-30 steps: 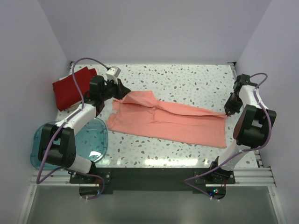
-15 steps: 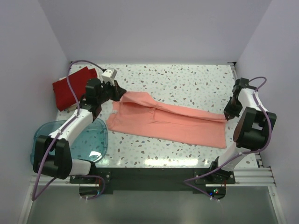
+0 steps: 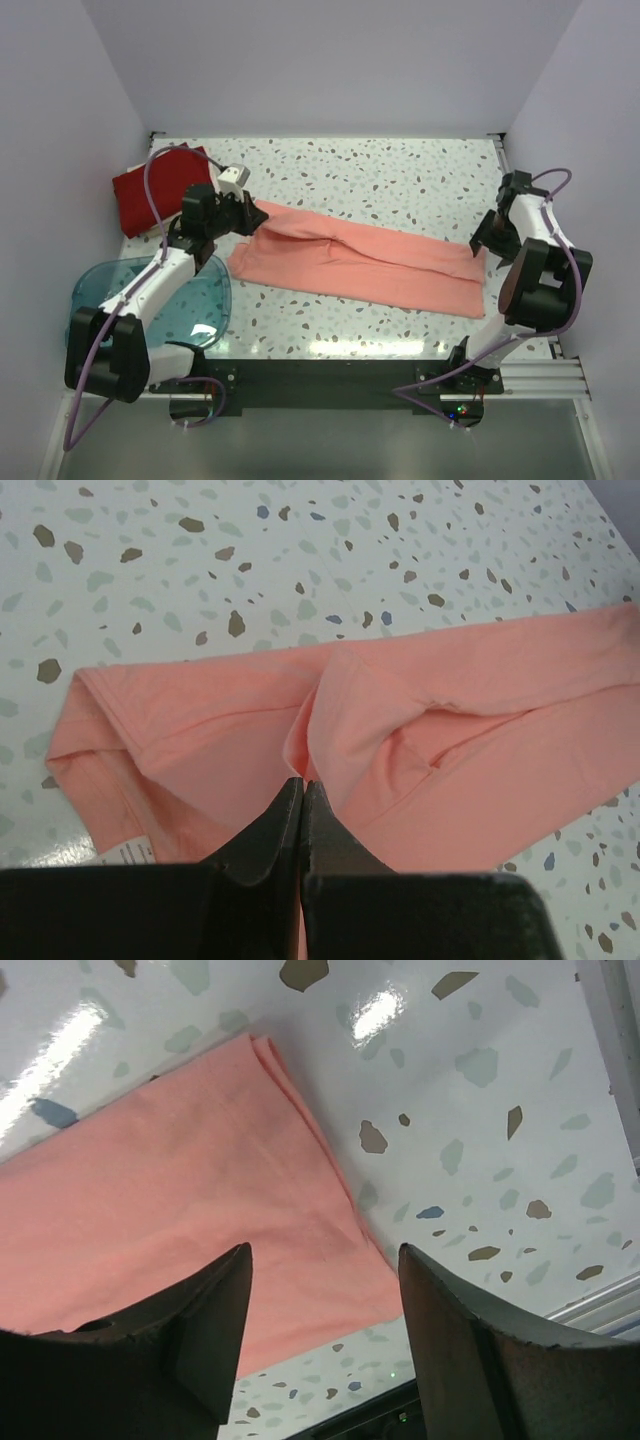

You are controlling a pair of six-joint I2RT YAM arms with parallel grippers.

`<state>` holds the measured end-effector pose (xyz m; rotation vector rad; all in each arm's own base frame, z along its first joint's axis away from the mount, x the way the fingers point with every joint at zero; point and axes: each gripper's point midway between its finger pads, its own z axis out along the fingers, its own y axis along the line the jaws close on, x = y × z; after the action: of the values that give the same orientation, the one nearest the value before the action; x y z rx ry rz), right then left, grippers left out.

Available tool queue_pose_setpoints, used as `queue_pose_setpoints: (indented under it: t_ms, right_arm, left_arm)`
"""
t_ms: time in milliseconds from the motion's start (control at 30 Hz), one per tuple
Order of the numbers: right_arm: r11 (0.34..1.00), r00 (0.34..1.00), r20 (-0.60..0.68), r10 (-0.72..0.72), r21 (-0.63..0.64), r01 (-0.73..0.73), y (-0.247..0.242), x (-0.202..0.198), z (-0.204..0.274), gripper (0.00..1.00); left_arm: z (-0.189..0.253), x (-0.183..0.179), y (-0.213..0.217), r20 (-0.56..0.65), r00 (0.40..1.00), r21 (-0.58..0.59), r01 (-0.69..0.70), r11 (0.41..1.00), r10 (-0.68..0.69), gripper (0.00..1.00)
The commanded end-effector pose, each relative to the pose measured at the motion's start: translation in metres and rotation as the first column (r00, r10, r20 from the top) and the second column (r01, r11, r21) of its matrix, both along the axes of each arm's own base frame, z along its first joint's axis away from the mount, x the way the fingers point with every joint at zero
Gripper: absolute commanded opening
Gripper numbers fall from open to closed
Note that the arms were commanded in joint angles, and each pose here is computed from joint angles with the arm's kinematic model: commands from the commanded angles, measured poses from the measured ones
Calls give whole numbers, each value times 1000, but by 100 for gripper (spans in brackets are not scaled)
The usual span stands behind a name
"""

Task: Fold and stack the t-shirts
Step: Fold the tshirt

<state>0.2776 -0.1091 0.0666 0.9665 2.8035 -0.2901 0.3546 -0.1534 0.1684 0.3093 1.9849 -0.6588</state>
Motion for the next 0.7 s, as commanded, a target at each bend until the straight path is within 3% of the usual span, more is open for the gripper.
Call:
queue_pose_setpoints:
  t_ms: [0,133,300,500,667]
  right_arm:
    - [998,992,130,4,-62,4,2,7,39,64]
    - [998,967,250,48,-39,-39,19,22,59,64]
    - [992,947,297,122,0,-128,59,44,56,64]
    - [953,908,322,268,50,-299,140,77,45,64]
    - [856,806,403,433,97,-508,231,110,54,64]
  left_arm:
    - [-1,-18,-5,-12,998,-16,57,998,-57,0]
    - [-15,-33,-3,-65,996,-10,64,998,-64,0]
    - [-26,-48,3,-122,991,11,56,998,-54,1]
    - [-35,-90,-4,-203,969,-36,138,990,-143,27]
    - [-29,-99,-5,-194,975,-87,97,991,-113,40]
